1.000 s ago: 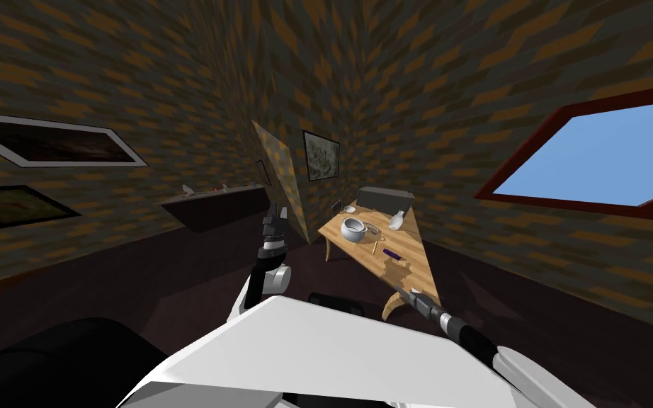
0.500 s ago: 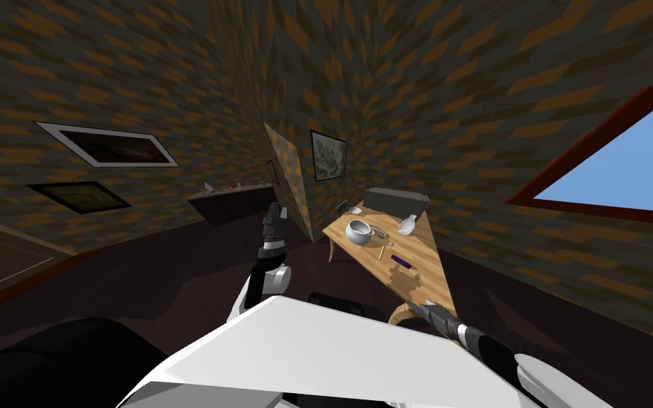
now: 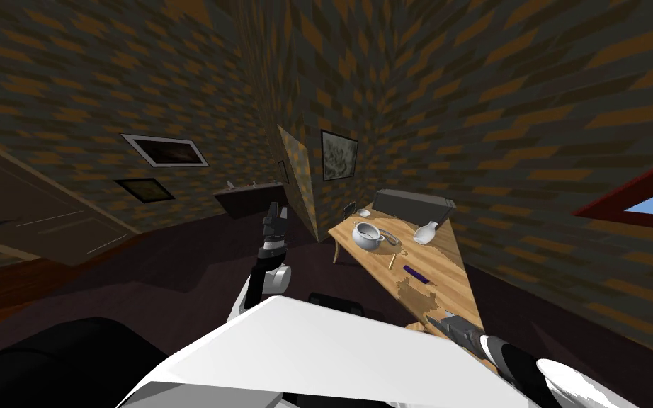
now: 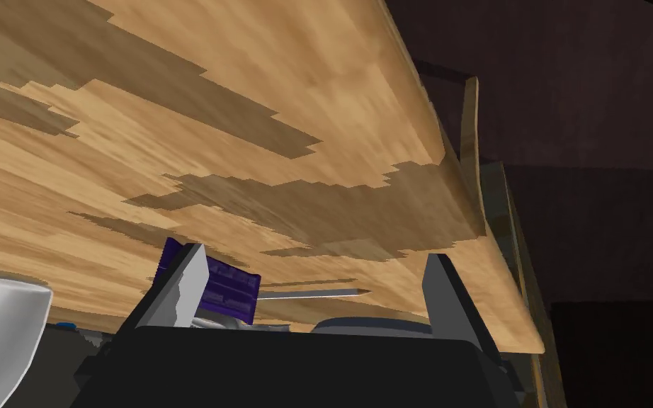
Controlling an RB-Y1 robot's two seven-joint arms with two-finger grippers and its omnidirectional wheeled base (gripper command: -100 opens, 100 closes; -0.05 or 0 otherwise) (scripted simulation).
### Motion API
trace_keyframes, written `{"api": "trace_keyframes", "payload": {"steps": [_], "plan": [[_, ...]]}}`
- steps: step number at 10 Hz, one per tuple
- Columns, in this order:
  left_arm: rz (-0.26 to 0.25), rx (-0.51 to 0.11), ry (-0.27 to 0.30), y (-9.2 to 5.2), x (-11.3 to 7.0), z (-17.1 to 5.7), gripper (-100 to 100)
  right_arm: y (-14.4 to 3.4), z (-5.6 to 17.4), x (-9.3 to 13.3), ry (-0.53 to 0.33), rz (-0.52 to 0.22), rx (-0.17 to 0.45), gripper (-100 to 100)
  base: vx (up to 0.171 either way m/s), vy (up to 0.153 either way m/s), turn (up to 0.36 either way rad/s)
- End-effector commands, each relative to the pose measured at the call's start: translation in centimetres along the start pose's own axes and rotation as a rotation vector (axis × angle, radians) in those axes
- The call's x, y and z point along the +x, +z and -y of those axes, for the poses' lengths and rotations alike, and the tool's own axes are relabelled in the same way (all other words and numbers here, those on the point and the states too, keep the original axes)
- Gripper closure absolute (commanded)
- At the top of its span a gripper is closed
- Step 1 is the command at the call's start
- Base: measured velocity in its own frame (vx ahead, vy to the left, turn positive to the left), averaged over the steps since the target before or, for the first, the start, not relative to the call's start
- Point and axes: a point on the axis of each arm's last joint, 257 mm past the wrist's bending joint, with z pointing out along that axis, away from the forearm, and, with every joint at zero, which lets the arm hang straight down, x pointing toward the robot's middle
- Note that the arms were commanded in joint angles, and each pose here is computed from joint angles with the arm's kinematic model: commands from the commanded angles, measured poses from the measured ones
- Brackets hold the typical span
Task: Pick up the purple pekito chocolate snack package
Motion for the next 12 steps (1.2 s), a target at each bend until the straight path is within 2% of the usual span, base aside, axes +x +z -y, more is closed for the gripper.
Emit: {"api": "trace_keyframes", "payload": {"steps": [1,2,4,5,8,11,12], "plan": [[0.000,0.000,0.000,0.0,0.0,0.0,0,-1.3,2.3,2.5,-0.066,-0.078,0.025,-100,0.053,0.000,0.367],[0.000,0.000,0.000,0.0,0.0,0.0,0,-1.3,2.3,2.5,-0.066,-0.078,0.025,-100,0.044,-0.010,0.134],[0.000,0.000,0.000,0.0,0.0,0.0,0,-2.9,5.0,4.7,-0.141,-0.168,0.050,-100,0.045,-0.002,0.285],[0.000,0.000,0.000,0.0,0.0,0.0,0,-3.0,5.1,4.7,-0.143,-0.169,0.052,-100,0.042,-0.010,0.105],[0.000,0.000,0.000,0.0,0.0,0.0,0,-5.5,8.5,7.0,-0.232,-0.279,0.081,-100,0.056,-0.007,0.252],[0.000,0.000,0.000,0.0,0.0,0.0,0,-7.7,10.9,8.4,-0.294,-0.360,0.097,-100,0.070,-0.011,0.234],[0.000,0.000,0.000,0.0,0.0,0.0,0,-7.3,10.5,8.1,-0.278,-0.340,0.096,-100,0.031,-0.009,0.036]]}}
